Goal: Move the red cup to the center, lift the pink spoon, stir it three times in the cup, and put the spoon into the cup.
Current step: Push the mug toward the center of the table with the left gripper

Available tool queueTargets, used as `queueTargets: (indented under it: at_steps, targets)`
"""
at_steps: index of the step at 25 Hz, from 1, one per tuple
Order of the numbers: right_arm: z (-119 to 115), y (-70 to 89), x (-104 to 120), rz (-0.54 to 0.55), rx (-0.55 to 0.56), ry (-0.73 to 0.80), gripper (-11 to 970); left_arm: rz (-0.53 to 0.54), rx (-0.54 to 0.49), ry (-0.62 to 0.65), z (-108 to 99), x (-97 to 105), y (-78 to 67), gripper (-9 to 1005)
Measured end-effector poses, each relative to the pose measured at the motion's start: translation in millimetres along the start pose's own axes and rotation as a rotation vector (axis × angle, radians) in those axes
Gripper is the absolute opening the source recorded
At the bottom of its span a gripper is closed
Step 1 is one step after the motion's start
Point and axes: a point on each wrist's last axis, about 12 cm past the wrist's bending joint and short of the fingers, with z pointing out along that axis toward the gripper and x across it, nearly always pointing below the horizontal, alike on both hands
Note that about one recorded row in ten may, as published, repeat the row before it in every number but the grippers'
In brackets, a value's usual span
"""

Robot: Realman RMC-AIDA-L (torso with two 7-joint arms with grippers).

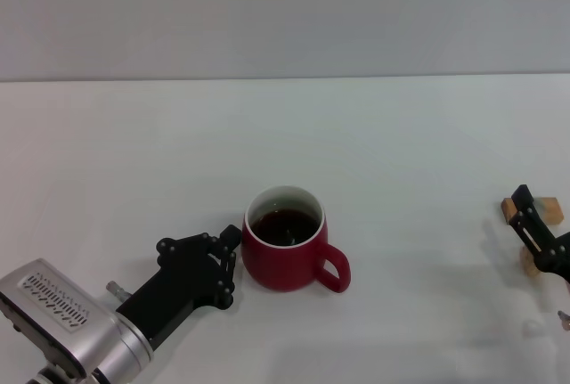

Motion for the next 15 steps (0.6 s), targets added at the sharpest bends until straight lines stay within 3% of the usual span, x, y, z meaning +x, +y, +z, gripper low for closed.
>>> queueTargets:
  at_steps: [15]
  targets:
    - [-0.7, 1.3, -0.3, -0.001, 0.000, -0.004, 841, 0.006, 0.047, -0.001, 3.8, -1.5, -7.8, -2]
